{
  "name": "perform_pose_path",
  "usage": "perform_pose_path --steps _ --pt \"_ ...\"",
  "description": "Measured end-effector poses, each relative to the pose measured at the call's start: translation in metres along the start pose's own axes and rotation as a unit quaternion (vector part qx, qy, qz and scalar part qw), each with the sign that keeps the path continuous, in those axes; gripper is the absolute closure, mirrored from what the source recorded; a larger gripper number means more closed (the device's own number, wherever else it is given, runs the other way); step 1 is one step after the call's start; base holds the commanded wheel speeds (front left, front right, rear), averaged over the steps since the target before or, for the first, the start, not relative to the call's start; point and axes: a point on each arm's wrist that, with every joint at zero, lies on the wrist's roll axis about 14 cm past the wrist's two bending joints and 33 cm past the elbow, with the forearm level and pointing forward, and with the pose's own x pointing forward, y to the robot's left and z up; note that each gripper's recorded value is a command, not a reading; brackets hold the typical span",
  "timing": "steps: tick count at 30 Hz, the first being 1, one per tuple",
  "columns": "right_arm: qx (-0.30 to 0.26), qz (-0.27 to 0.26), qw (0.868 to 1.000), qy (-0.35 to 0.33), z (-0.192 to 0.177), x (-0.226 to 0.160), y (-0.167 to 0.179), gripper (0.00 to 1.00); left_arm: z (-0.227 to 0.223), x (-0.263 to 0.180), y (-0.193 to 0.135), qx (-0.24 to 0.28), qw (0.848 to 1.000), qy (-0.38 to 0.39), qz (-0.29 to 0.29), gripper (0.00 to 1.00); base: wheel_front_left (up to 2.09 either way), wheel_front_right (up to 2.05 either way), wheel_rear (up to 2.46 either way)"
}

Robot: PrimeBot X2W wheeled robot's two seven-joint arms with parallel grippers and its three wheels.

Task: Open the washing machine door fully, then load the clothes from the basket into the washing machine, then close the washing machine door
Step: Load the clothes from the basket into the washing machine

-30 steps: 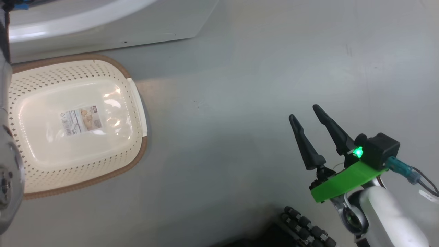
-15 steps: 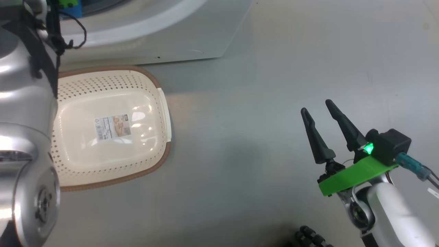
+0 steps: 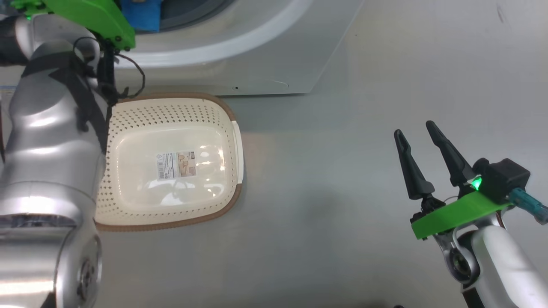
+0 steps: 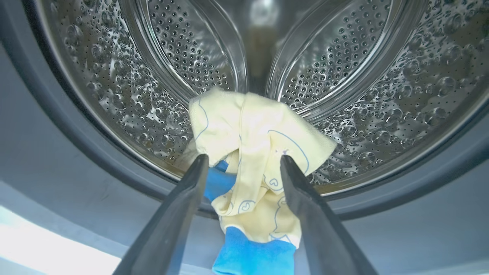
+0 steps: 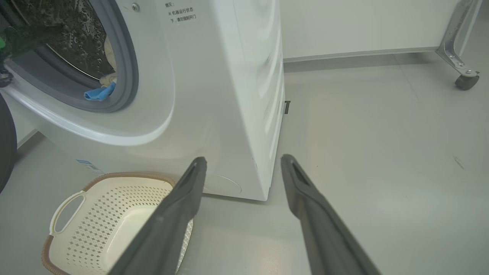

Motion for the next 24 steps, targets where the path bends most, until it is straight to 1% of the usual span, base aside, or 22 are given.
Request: perform_pose_path --steps 1,5,10,13,15,16,22,24 --pt "-0.001 0.002 1.0 -0.002 0.001 0.001 0.001 0.0 -0.002 -0.003 0.001 -0.004 1.0 0.001 0.0 0.0 0.0 0.0 0.0" --pt "-0.002 0.008 1.0 -0.011 0.007 0.003 0.004 0.0 -0.012 -0.018 -0.001 0.011 1.0 0.001 -0.014 0.0 0.0 0.0 0.0" --pt "-0.006 0.01 1.0 -0.018 0.013 0.001 0.006 0.0 -0.023 -0.044 -0.008 0.007 0.999 -0.012 -0.031 0.0 0.0 0.0 0.0" --pt "-0.004 0.013 1.0 -0.018 0.012 -0.001 0.009 0.0 -0.042 -0.065 -0.009 0.009 1.0 -0.003 -0.026 0.0 0.0 0.0 0.0" --pt "-0.004 0.017 1.0 -0.018 0.013 -0.001 0.011 0.0 -0.057 -0.081 -0.01 0.002 1.0 0.007 -0.024 0.0 0.0 0.0 0.0" --pt "-0.003 0.019 1.0 -0.021 0.014 -0.001 0.013 0.0 -0.07 -0.096 -0.011 0.004 1.0 0.016 -0.019 0.0 0.0 0.0 0.0" --pt "-0.008 0.021 0.999 -0.026 0.018 0.0 0.014 0.0 -0.088 -0.13 -0.005 -0.003 1.0 0.017 0.01 0.0 0.0 0.0 0.0" --pt "-0.01 0.022 0.999 -0.027 0.019 -0.001 0.013 0.0 -0.092 -0.142 0.0 0.006 1.0 0.018 0.019 0.0 0.0 0.0 0.0"
